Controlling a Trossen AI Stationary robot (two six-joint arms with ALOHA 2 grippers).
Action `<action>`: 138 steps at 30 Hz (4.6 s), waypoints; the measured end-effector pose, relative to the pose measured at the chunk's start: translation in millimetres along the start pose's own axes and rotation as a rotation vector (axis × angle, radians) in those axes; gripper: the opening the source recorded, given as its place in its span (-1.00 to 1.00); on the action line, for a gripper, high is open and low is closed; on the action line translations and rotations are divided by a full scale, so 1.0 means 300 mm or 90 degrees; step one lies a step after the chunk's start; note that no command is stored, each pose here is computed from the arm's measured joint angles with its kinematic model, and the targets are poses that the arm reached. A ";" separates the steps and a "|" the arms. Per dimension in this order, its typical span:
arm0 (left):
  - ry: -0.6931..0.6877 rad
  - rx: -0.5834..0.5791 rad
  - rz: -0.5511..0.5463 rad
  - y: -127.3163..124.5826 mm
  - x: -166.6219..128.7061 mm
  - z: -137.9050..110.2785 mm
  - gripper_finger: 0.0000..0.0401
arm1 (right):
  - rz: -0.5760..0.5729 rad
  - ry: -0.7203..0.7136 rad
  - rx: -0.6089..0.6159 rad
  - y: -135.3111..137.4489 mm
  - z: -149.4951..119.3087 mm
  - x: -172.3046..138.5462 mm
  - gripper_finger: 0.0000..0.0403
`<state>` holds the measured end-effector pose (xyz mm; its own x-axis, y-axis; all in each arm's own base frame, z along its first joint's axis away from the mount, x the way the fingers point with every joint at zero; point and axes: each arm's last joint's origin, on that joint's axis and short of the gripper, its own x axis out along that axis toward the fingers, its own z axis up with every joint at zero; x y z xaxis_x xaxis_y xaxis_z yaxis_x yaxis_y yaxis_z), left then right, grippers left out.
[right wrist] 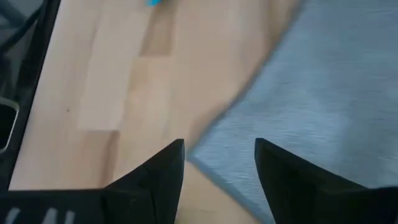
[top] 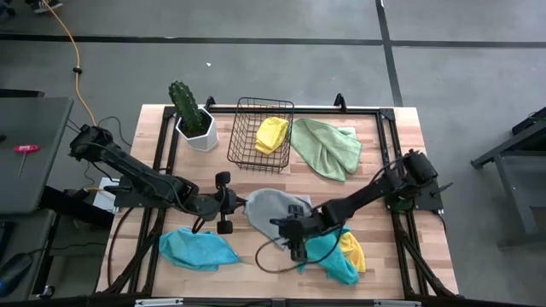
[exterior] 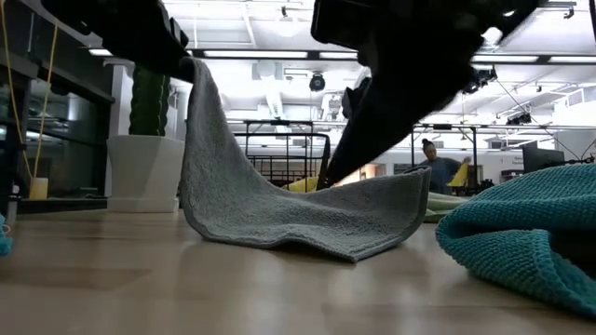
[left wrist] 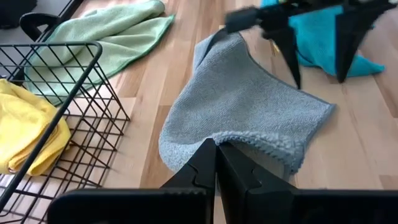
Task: Fold microfiber towels
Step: Fold the gray microfiber cloth
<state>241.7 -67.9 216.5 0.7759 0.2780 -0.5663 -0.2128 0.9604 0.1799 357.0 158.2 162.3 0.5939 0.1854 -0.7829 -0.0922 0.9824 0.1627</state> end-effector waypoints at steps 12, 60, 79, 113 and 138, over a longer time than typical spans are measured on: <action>-0.001 -0.001 0.002 0.000 0.000 0.000 -1.00 | -0.056 0.104 -0.086 0.077 -0.009 0.143 -0.07; -0.023 -0.101 -0.042 0.149 -0.284 -0.035 -1.00 | -0.567 -0.087 -0.007 -0.019 0.313 -0.481 -1.00; 0.210 -0.125 0.004 0.036 -0.049 -0.201 -1.00 | -0.452 -0.021 0.091 -0.129 0.255 -0.339 -1.00; 0.154 0.069 -0.096 -0.082 0.018 -0.206 -0.16 | -0.449 -0.027 0.082 -0.131 0.262 -0.339 -1.00; 0.221 0.194 -0.061 -0.222 0.253 -0.192 -0.16 | -0.444 -0.033 0.085 -0.129 0.266 -0.340 -1.00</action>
<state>280.7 -109.7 115.2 0.5279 0.2277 -0.8182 0.0750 0.9471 0.3120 363.7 99.3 283.8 0.5164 -0.4904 -0.7020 0.4201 0.8594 -0.2913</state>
